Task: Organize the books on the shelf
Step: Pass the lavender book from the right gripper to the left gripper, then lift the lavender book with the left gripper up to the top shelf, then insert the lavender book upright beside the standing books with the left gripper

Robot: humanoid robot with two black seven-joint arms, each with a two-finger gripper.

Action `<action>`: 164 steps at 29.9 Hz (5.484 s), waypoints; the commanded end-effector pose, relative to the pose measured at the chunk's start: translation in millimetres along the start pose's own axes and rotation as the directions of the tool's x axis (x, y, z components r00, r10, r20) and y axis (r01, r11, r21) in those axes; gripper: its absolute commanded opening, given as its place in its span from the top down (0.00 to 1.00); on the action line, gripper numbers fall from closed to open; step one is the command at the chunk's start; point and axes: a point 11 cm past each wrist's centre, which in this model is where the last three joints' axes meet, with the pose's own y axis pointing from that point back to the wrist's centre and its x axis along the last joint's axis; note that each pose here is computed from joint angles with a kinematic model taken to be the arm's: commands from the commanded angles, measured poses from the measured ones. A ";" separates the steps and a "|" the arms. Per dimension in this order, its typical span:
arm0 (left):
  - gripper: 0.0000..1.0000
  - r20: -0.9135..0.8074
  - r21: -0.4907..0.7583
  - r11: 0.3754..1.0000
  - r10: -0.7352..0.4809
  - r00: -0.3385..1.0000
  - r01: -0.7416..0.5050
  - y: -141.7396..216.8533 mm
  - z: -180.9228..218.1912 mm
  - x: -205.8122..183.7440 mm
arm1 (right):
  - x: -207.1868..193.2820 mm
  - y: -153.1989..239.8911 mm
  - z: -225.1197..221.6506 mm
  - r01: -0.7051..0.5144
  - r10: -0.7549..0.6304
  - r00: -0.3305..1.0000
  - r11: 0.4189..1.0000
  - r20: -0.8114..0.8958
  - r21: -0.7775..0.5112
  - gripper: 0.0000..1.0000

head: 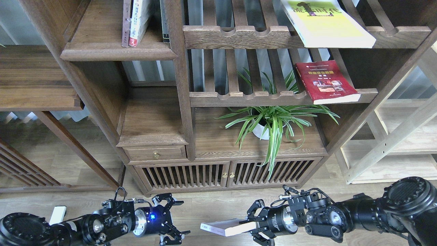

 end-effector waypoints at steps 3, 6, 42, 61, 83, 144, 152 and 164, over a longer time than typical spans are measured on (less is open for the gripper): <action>0.01 0.018 -0.015 0.999 -0.033 0.999 0.033 -3.0 6.0 -8.0 | 8.0 -4.0 -17.0 0.006 -0.005 1.000 0.999 -0.021 0.043 0.97; 0.02 0.029 -0.040 0.998 -0.051 0.998 0.052 -5.8 17.4 -10.3 | 11.3 -4.4 -29.1 0.014 -0.012 0.999 0.997 -0.030 0.075 0.97; 1.00 0.286 -0.026 0.997 -0.058 0.956 0.068 -7.9 21.4 -14.5 | 53.5 -13.3 -77.0 -0.003 0.020 0.995 0.986 -0.097 0.165 0.97; 1.00 0.262 -0.062 0.994 -0.074 0.962 0.093 -11.6 31.1 -26.2 | 75.5 17.4 -33.3 -0.197 0.179 0.964 0.977 0.196 0.077 0.16; 1.00 0.015 -0.207 0.974 0.096 0.995 -0.091 59.8 38.3 24.8 | 21.7 208.7 149.5 -0.325 0.495 0.809 0.826 0.317 -0.460 0.09; 1.00 -0.345 -0.463 0.535 0.626 0.699 -0.707 445.0 145.3 251.0 | -54.6 239.7 187.4 -0.322 0.610 0.737 0.697 0.292 -0.641 0.07; 1.00 -0.352 -0.493 0.542 0.591 0.726 -0.681 425.5 155.1 253.2 | -58.0 239.8 187.6 -0.315 0.604 0.740 0.699 0.294 -0.642 0.07; 1.00 -0.347 -0.488 0.543 0.598 0.722 -0.684 384.6 180.7 266.1 | -60.7 239.3 187.6 -0.313 0.605 0.740 0.698 0.296 -0.644 0.07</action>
